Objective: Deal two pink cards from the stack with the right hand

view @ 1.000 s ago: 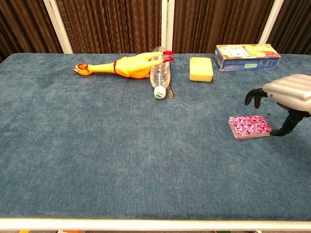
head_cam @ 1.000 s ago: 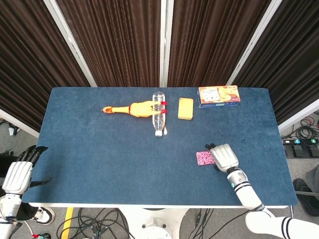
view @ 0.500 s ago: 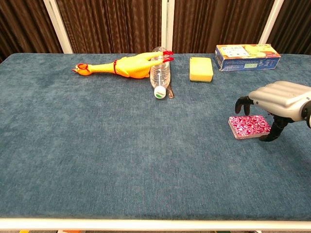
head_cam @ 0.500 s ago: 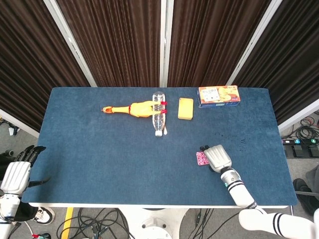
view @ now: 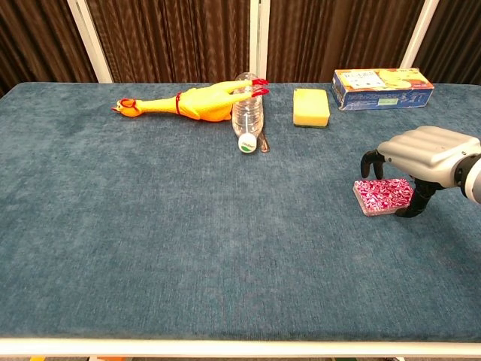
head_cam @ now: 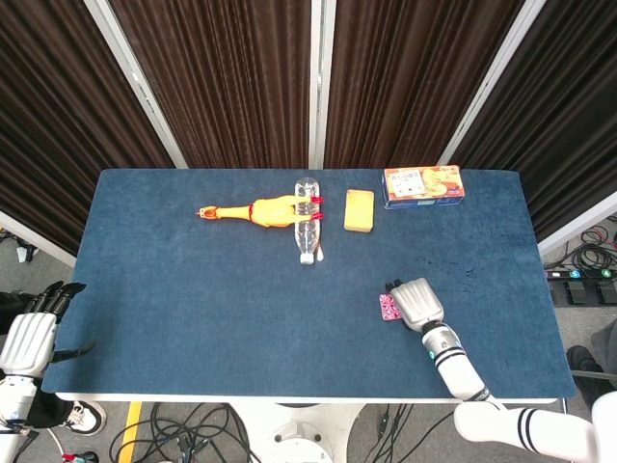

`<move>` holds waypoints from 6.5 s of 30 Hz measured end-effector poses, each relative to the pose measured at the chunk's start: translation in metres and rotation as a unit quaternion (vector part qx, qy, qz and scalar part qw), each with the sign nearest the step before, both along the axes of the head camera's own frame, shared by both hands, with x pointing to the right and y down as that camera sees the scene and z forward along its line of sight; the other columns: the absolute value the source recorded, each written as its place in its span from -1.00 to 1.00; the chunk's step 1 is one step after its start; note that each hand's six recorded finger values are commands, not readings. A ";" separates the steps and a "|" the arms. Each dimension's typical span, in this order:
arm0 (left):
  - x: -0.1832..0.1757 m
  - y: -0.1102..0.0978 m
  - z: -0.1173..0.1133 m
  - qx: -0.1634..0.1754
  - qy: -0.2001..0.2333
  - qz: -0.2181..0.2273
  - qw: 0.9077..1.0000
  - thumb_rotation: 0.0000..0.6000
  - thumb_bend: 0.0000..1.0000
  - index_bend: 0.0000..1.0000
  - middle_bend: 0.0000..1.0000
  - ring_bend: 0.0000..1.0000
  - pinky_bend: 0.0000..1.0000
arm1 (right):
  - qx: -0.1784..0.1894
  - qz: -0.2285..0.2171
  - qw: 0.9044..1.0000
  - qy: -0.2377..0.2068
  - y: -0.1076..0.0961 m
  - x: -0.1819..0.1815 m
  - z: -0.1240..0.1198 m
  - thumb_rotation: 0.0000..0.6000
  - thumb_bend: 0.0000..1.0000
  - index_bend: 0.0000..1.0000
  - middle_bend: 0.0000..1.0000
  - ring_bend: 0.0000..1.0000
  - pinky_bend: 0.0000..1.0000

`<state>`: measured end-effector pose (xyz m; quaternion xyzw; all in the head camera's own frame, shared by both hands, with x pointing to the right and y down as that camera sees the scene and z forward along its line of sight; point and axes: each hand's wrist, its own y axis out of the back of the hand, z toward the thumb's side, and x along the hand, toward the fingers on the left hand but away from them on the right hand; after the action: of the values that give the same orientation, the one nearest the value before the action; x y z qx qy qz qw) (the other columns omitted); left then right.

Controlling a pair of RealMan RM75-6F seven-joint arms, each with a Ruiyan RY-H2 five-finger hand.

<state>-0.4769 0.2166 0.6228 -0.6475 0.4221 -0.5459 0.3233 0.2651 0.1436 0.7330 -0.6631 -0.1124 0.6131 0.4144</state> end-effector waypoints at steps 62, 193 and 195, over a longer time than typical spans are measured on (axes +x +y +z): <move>-0.010 0.003 -0.001 -0.002 0.002 -0.012 1.000 1.00 -0.94 -0.67 -0.72 -0.84 -0.65 | 0.021 -0.034 0.998 -0.046 -0.002 -0.105 -0.010 1.00 -0.76 -0.13 -0.13 0.73 1.00; -0.018 0.008 0.006 -0.014 0.002 -0.022 1.000 1.00 -0.94 -0.67 -0.72 -0.84 -0.65 | 0.038 -0.010 0.999 -0.029 -0.042 -0.014 -0.006 1.00 -0.78 -0.08 -0.11 0.72 1.00; -0.018 0.008 0.006 -0.014 0.001 -0.022 1.000 1.00 -0.94 -0.67 -0.72 -0.84 -0.65 | 0.039 -0.012 0.999 -0.029 -0.049 -0.020 -0.005 1.00 -0.78 -0.07 -0.11 0.72 1.00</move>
<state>-0.4951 0.2250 0.6289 -0.6431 0.4295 -0.5577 0.3017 0.2453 0.0944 0.7283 -0.6656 -0.1403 0.5834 0.4438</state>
